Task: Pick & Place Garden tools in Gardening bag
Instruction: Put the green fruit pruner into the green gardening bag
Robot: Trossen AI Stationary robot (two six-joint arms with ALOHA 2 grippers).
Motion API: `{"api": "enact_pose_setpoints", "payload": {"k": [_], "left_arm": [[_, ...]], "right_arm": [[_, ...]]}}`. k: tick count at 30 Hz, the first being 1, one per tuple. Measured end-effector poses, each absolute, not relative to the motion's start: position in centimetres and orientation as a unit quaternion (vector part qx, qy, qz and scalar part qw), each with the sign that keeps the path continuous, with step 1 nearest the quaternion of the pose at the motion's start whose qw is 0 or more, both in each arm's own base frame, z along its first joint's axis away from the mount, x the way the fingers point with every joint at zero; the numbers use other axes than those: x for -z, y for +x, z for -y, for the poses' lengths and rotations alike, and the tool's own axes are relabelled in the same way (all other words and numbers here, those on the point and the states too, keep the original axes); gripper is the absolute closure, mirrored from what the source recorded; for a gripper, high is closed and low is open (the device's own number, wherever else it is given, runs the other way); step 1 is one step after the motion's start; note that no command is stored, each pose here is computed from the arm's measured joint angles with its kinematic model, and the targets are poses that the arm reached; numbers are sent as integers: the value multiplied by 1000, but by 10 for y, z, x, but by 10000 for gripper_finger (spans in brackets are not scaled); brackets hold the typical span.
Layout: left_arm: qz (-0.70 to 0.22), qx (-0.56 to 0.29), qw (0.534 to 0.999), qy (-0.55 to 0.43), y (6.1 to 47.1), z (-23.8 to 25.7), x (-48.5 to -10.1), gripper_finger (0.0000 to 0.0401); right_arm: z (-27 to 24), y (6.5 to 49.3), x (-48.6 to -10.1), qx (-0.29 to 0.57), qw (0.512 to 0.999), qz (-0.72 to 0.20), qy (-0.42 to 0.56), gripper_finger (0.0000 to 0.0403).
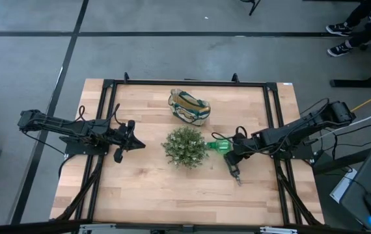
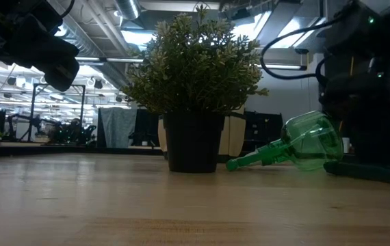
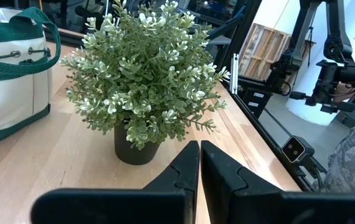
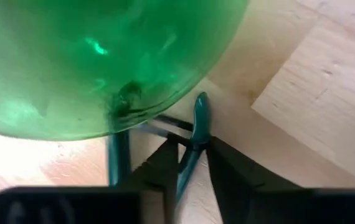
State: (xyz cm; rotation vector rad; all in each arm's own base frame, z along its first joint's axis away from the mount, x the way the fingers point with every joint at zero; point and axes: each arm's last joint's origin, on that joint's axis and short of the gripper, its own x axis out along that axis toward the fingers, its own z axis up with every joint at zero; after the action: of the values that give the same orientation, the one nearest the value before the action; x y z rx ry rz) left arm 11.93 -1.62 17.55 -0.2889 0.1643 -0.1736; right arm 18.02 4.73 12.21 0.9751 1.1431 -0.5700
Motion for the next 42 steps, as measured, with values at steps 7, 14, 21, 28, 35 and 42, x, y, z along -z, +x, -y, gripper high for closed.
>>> {"api": "enact_pose_setpoints", "payload": {"k": [7, 14, 21, 28, 35, 42], "left_arm": [[-82, 86, 982, -144, 119, 16, -176, 390], [-82, 86, 982, -144, 119, 16, -176, 390], [-82, 86, 982, -144, 119, 16, -176, 392], [-82, 86, 982, -144, 119, 16, -175, 388], [-82, 86, 982, -144, 119, 16, -176, 393], [-82, 86, 982, -144, 119, 16, -176, 389]], "right_arm": [[-47, 179, -121, 259, 691, -515, 437, 362], [-47, 180, -123, 269, 681, -509, 452, 365], [-49, 186, -136, 246, 697, -505, 445, 366], [-51, 193, -151, 221, 715, -492, 445, 367], [-53, 204, -169, 194, 737, -481, 434, 367], [-54, 212, -188, 193, 753, -468, 420, 367]]}}
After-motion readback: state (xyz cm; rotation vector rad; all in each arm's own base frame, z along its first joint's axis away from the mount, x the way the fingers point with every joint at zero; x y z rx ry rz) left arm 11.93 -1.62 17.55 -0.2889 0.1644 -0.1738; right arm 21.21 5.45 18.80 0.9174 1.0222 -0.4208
